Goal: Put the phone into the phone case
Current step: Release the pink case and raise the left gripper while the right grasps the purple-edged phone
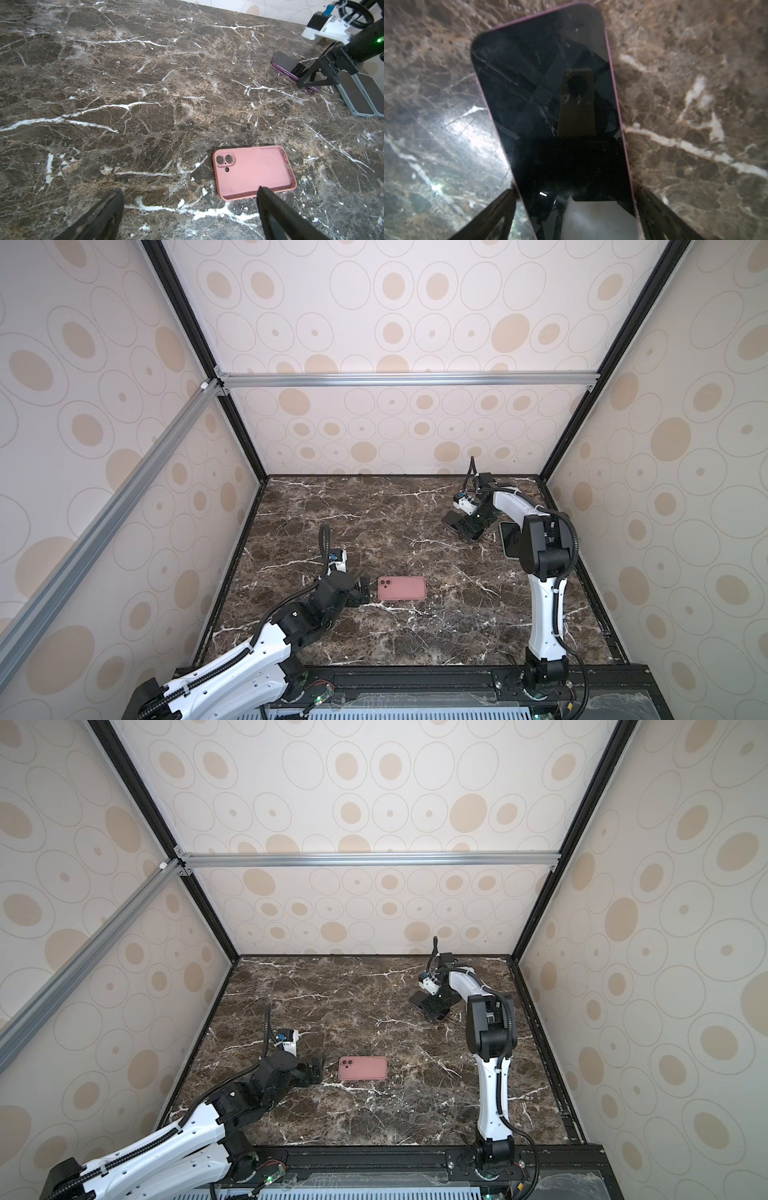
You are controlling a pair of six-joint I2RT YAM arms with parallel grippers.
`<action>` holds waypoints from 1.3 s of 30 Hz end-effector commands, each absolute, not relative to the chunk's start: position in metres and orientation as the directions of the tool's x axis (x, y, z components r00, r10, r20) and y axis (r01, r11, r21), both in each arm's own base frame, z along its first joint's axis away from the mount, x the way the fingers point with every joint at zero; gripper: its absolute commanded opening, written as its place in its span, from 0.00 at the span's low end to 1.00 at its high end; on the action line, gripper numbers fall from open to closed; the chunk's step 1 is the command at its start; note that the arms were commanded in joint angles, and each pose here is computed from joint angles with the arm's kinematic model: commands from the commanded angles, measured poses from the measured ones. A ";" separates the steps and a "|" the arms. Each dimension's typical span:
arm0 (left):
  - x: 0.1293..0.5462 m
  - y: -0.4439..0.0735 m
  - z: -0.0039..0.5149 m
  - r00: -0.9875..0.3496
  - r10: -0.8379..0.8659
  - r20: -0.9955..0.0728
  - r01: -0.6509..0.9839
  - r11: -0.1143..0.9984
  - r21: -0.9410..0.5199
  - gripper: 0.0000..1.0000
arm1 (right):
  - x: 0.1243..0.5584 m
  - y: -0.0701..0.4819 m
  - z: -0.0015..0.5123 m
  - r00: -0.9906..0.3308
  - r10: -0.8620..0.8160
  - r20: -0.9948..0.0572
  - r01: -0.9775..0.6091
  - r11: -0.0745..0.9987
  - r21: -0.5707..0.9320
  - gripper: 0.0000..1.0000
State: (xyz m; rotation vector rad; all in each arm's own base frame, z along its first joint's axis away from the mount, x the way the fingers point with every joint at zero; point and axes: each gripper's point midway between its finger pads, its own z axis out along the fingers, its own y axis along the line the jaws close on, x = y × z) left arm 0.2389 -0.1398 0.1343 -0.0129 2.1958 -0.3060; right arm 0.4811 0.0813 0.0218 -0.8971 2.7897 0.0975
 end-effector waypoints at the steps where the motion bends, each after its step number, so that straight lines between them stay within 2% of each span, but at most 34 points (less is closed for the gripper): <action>1: 0.240 -0.133 0.138 -0.591 -0.105 -0.800 0.089 0.977 -0.194 1.00 | 0.464 0.083 0.007 -0.795 -0.590 -0.141 -0.602 0.797 0.056 0.90; 9: 0.240 -0.135 0.137 -0.589 -0.121 -0.799 0.090 0.973 -0.214 1.00 | 0.456 0.084 0.005 -0.823 -0.560 -0.096 -0.567 0.821 0.072 0.76; 21: 0.243 -0.145 0.134 -0.598 -0.123 -0.792 0.112 0.966 -0.235 1.00 | 0.430 0.085 -0.005 -0.826 -0.563 -0.032 -0.562 0.827 -0.014 0.68; 26: 0.244 -0.149 0.134 -0.601 -0.126 -0.789 0.119 0.963 -0.244 1.00 | 0.426 0.090 0.000 -0.841 -0.540 -0.047 -0.540 0.842 -0.005 0.53; 30: 0.244 -0.150 0.135 -0.601 -0.129 -0.789 0.123 0.960 -0.251 0.99 | 0.420 0.096 0.008 -0.850 -0.520 -0.082 -0.523 0.852 0.018 0.44; 35: 0.246 -0.160 0.139 -0.596 -0.154 -0.788 0.150 0.943 -0.297 0.98 | 0.411 0.116 0.035 -0.859 -0.466 -0.212 -0.493 0.864 0.100 0.25; 39: 0.251 -0.177 0.142 -0.606 -0.165 -0.778 0.186 0.922 -0.340 0.96 | 0.403 0.131 0.056 -0.849 -0.428 -0.309 -0.488 0.860 0.151 0.18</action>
